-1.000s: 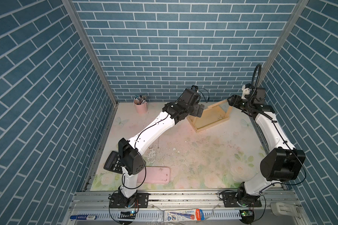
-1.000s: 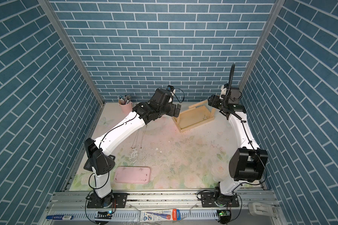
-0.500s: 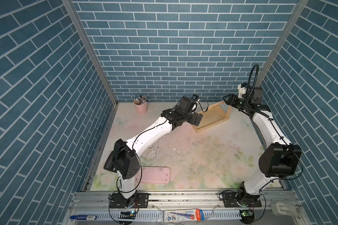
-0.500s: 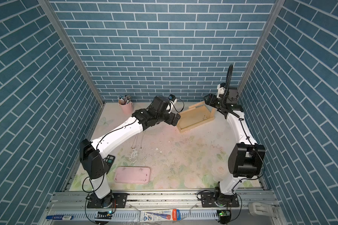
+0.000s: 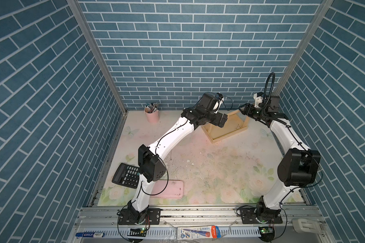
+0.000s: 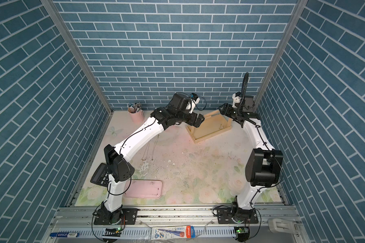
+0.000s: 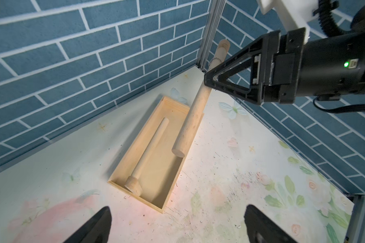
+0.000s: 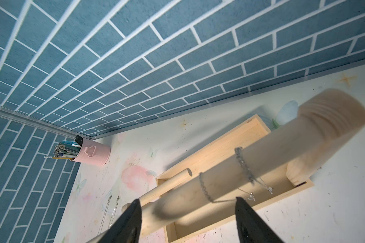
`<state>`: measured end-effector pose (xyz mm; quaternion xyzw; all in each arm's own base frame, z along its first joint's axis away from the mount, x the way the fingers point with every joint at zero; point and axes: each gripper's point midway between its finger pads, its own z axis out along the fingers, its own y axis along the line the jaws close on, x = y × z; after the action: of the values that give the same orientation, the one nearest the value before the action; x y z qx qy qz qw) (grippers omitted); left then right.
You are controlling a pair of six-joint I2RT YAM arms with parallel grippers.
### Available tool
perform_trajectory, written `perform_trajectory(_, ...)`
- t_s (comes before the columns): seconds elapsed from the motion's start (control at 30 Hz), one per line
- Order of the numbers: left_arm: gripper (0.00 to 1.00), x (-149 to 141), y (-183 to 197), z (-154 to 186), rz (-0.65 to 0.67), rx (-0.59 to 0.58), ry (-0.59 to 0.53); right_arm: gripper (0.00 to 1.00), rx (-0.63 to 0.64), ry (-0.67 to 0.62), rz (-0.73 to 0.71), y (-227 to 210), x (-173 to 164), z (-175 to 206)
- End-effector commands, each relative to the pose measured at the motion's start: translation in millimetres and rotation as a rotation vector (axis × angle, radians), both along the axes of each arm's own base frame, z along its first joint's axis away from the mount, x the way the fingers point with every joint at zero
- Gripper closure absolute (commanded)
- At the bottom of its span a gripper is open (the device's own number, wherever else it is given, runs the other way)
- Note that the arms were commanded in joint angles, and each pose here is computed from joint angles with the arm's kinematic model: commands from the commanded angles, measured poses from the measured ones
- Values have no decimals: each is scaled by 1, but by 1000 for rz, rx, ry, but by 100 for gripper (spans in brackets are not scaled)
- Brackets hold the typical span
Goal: Take the necklace off the jewelry display stand
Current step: Take off the necklace from the stand.
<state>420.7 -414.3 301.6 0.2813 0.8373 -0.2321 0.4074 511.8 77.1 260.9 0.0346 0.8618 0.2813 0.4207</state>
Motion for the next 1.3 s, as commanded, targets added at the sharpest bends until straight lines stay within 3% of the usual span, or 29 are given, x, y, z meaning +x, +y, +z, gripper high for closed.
perform_trajectory(0.0, 1, -8, -6, -9, -43, -13, 67, 31, -20, -32, 34, 1, 1, 3)
perform_trajectory(0.33, 1, -16, -23, -6, -112, -88, 105, 31, 11, -83, 103, 9, 5, -2)
perform_trajectory(0.77, 1, -12, -20, -11, -95, -72, 120, 35, 92, -159, 164, 14, 6, 7)
perform_trajectory(1.27, 1, -14, -23, -16, -112, -87, 176, 53, 145, -192, 201, 14, -1, 18)
